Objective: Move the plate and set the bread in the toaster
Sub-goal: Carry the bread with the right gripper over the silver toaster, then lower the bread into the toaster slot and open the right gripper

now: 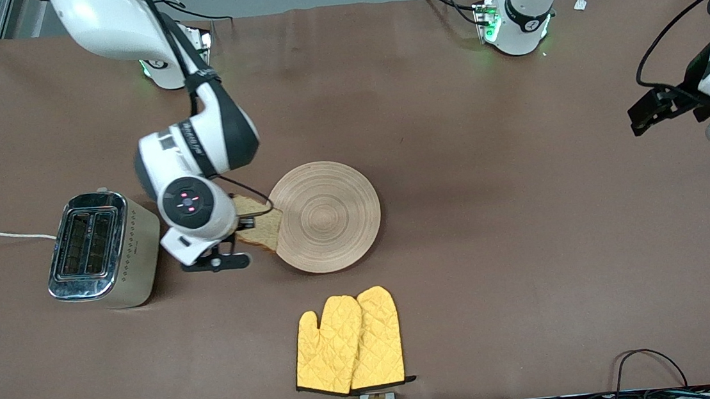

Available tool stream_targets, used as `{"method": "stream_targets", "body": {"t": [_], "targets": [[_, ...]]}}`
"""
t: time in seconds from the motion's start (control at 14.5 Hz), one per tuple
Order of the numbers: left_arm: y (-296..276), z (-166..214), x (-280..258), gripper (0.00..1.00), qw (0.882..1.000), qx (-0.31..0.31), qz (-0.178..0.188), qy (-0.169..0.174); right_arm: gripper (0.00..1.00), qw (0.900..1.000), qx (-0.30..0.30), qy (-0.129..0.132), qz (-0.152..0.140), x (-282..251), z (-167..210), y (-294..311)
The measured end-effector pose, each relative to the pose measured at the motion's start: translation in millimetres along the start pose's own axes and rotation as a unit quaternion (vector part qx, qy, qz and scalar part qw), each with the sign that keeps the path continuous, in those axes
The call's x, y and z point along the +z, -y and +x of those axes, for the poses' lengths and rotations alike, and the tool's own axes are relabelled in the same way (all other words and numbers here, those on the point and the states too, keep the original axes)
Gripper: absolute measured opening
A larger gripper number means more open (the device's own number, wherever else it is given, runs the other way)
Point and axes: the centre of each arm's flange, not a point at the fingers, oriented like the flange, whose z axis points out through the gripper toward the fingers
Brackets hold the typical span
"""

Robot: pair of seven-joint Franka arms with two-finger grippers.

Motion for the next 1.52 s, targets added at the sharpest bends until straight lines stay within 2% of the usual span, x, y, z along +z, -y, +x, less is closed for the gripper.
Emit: {"method": "stream_targets", "body": {"t": [0.28, 0.55, 0.97, 1.1, 1.52], "targets": [[5.1, -19.2, -3.7, 1.00, 1.000, -0.009, -0.007, 0.010, 0.04, 0.996, -0.053, 0.016, -0.071, -29.4, 12.7, -90.3], [-13.5, -31.5, 5.9, 1.00, 1.000, 0.007, -0.011, 0.025, 0.04, 0.984, -0.107, 0.034, -0.139, -38.1, 21.1, -171.1], [-14.7, -31.8, 8.7, 1.00, 0.999, 0.008, -0.012, 0.028, 0.04, 0.965, -0.114, 0.057, -0.227, -44.3, 22.5, -227.1], [-16.0, -31.9, 9.9, 1.00, 0.999, 0.009, -0.012, 0.030, 0.04, 0.962, -0.109, 0.062, -0.243, -42.6, 23.5, -231.8], [-20.1, -32.9, 15.0, 1.00, 0.999, 0.013, -0.012, 0.036, 0.04, 0.964, -0.036, 0.071, -0.252, -13.3, 29.2, -237.0]]}}
